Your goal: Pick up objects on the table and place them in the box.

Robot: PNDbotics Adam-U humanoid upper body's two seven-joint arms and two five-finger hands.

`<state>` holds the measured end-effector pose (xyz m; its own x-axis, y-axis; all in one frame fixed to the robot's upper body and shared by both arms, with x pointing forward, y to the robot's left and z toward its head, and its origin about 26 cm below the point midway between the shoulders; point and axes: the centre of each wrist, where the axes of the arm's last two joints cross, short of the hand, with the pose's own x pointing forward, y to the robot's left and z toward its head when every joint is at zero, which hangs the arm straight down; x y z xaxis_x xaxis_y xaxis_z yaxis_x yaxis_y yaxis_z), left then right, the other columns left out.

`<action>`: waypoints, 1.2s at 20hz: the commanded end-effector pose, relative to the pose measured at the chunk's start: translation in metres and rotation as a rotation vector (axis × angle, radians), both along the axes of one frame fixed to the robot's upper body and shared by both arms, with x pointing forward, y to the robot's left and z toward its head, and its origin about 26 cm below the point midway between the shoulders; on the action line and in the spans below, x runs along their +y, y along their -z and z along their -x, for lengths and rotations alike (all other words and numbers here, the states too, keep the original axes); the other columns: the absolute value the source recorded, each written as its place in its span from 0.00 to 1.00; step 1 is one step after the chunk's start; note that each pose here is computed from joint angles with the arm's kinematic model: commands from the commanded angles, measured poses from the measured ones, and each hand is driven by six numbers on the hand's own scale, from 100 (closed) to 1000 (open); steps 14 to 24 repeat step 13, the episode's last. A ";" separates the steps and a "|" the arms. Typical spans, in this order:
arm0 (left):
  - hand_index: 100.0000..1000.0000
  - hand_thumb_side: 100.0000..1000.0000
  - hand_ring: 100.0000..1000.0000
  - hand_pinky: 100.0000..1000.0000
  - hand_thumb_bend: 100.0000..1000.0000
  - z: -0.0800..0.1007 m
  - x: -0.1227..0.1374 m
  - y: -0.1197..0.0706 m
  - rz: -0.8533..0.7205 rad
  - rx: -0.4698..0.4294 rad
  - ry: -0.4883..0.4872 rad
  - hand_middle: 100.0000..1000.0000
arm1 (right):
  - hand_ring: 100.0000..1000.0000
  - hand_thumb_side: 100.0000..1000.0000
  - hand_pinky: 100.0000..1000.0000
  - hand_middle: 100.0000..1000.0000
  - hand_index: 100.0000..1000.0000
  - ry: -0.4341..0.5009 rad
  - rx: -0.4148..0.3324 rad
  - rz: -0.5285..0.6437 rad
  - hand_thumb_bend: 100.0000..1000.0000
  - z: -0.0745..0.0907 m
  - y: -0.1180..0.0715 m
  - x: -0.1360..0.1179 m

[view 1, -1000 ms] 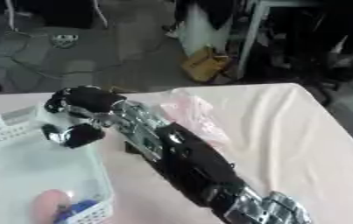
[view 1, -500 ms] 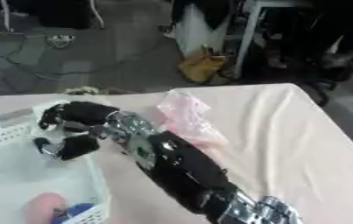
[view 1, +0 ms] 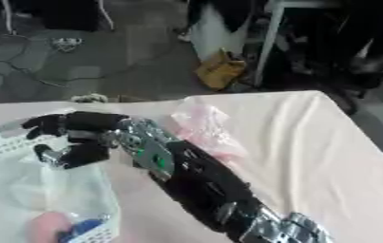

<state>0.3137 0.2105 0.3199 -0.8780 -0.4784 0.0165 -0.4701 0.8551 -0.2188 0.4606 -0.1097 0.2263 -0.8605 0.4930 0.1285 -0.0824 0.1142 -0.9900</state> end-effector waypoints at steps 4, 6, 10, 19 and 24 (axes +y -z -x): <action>0.87 0.81 0.95 0.84 0.00 0.004 0.005 -0.006 -0.007 -0.028 -0.022 0.82 | 0.93 1.00 0.83 1.00 0.96 -0.055 -0.043 -0.121 0.00 0.012 -0.031 -0.004; 0.87 0.81 0.95 0.84 0.00 0.004 0.006 -0.005 -0.008 -0.026 -0.029 0.83 | 0.93 1.00 0.83 1.00 0.96 -0.069 -0.051 -0.168 0.00 0.019 -0.039 -0.006; 0.87 0.81 0.95 0.84 0.00 0.003 0.011 0.000 -0.009 -0.006 -0.057 0.83 | 0.93 1.00 0.82 1.00 0.95 -0.111 -0.124 -0.352 0.00 0.048 -0.069 -0.016; 0.88 0.81 0.95 0.84 0.00 0.003 0.013 0.004 -0.005 0.009 -0.073 0.83 | 0.92 1.00 0.81 1.00 0.94 -0.139 -0.150 -0.494 0.00 0.073 -0.086 -0.024; 0.88 0.81 0.95 0.84 0.00 0.003 0.013 0.004 -0.005 0.009 -0.073 0.83 | 0.92 1.00 0.81 1.00 0.94 -0.139 -0.150 -0.494 0.00 0.073 -0.086 -0.024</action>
